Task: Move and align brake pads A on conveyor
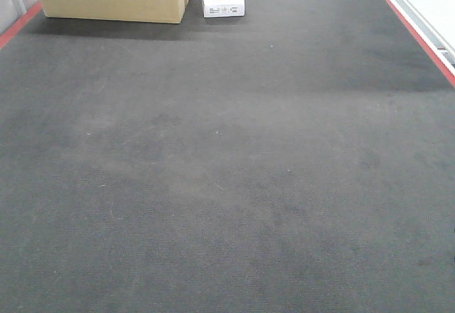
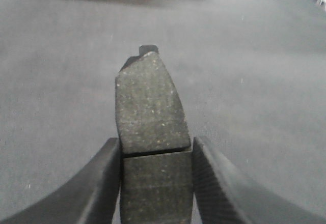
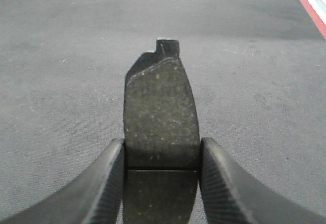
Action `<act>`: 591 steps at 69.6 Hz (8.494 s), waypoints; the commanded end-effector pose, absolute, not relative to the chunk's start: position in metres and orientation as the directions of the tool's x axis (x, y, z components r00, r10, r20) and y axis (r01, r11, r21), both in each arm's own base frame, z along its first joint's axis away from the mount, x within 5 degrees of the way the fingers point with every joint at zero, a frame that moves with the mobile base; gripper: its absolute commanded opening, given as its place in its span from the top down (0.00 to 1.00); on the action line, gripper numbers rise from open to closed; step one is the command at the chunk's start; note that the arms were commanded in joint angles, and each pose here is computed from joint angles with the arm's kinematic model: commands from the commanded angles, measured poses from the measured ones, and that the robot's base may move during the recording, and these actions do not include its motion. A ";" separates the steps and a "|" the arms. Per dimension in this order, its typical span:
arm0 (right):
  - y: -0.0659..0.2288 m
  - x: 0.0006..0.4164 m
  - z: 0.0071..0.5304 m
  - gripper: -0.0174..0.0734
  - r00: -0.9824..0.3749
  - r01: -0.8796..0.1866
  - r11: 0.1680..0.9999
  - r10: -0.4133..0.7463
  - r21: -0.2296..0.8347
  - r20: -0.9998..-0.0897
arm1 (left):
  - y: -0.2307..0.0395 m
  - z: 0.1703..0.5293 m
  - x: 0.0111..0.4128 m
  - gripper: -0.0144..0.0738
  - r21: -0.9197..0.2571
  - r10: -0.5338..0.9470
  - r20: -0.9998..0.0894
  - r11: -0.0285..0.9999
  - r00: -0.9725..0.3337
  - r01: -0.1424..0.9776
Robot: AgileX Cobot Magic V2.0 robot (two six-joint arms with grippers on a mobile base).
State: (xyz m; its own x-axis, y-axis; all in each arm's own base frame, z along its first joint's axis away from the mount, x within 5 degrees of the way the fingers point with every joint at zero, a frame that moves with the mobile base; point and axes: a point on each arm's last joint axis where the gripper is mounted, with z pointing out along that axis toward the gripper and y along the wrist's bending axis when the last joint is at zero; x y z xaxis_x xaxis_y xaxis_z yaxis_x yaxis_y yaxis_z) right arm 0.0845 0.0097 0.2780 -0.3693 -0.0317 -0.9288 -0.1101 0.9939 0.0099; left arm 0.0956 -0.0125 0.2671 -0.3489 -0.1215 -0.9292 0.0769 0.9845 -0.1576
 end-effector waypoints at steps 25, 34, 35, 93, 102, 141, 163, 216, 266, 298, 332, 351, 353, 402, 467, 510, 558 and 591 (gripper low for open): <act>0.010 0.087 0.295 0.81 -0.257 -0.116 0.993 -0.030 0.000 -0.966 | -0.021 0.317 0.200 0.83 -0.090 -0.044 -0.850 0.994 -0.525 0.063; 0.010 0.087 0.295 0.81 -0.257 -0.116 0.993 -0.030 0.000 -0.966 | -0.025 0.301 0.244 0.83 -0.104 -0.053 -0.773 0.994 -0.633 0.044; 0.010 0.087 0.295 0.81 -0.257 -0.116 0.993 -0.030 0.000 -0.966 | -0.026 0.301 0.246 0.83 -0.111 -0.059 -0.771 0.993 -0.634 0.042; 0.010 0.087 0.295 0.81 -0.257 -0.116 0.993 -0.030 0.000 -0.966 | -0.041 0.181 0.361 0.70 -0.144 -0.087 -0.427 0.989 -0.900 -0.027; 0.010 0.087 0.295 0.81 -0.257 -0.116 0.993 -0.030 0.000 -0.966 | -0.042 0.180 0.366 0.58 -0.137 -0.061 -0.392 0.991 -0.918 -0.007; 0.010 0.087 0.295 0.81 -0.257 -0.116 0.993 -0.030 0.000 -0.966 | -0.042 0.228 0.356 0.28 -0.125 -0.004 -0.460 0.990 -0.888 0.060; 0.010 0.087 0.295 0.81 -0.257 -0.116 0.993 -0.030 0.000 -0.966 | -0.035 0.290 0.287 0.35 -0.090 0.023 -0.682 0.989 -0.731 0.116; 0.010 0.087 0.295 0.81 -0.257 -0.116 0.993 -0.030 0.000 -0.966 | -0.013 0.302 0.094 0.35 -0.043 -0.016 -0.979 0.990 -0.201 0.131; 0.010 0.087 0.295 0.81 -0.257 -0.116 0.993 -0.030 0.000 -0.966 | -0.012 0.290 0.085 0.35 -0.043 -0.016 -0.981 0.990 -0.193 0.133; 0.010 0.087 0.295 0.81 -0.257 -0.116 0.993 -0.030 0.000 -0.966 | -0.012 0.290 0.085 0.35 -0.043 -0.016 -0.981 0.990 -0.193 0.133; 0.016 0.132 0.281 0.80 -0.481 -0.117 0.993 -0.069 -0.014 -0.874 | -0.012 0.290 0.085 0.35 -0.043 -0.016 -0.981 0.990 -0.193 0.133; 0.027 0.215 0.270 0.80 -0.683 -0.110 0.994 -0.074 0.002 -0.727 | -0.012 0.290 0.085 0.35 -0.043 -0.016 -0.981 0.990 -0.193 0.133; 0.029 0.223 0.269 0.79 -0.693 -0.110 0.994 -0.074 0.003 -0.717 | -0.012 0.290 0.085 0.35 -0.043 -0.016 -0.981 0.990 -0.193 0.133; 0.043 0.346 0.209 0.79 -0.907 -0.113 0.993 -0.113 -0.022 -0.405 | -0.012 0.290 0.085 0.35 -0.043 -0.016 -0.981 0.990 -0.193 0.133; 0.045 0.357 0.244 0.39 -0.915 -0.103 0.994 -0.104 -0.022 -0.389 | -0.012 0.290 0.085 0.35 -0.043 -0.016 -0.981 0.990 -0.193 0.133; 0.026 0.214 0.358 0.40 -0.558 -0.106 0.994 -0.066 -0.008 -0.827 | -0.012 0.290 0.085 0.35 -0.043 -0.016 -0.981 0.990 -0.193 0.133; 0.011 0.089 0.297 0.41 -0.110 -0.122 0.992 -0.042 -0.028 -0.993 | -0.012 0.290 0.085 0.35 -0.043 -0.016 -0.981 0.990 -0.193 0.133; 0.011 0.088 0.290 0.41 -0.072 -0.124 0.991 -0.058 -0.049 -0.996 | -0.012 0.290 0.085 0.35 -0.043 -0.016 -0.981 0.990 -0.193 0.133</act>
State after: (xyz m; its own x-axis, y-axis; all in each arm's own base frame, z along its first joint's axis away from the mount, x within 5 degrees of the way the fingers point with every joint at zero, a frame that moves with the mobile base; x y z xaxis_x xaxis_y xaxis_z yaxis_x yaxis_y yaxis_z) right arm 0.0864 0.0100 0.2740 -0.1684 -0.0466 -0.9846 -0.1202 0.9924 -0.0264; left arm 0.0830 -0.0124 0.2756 -0.2837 0.0080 -0.9589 0.1364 0.9901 -0.0321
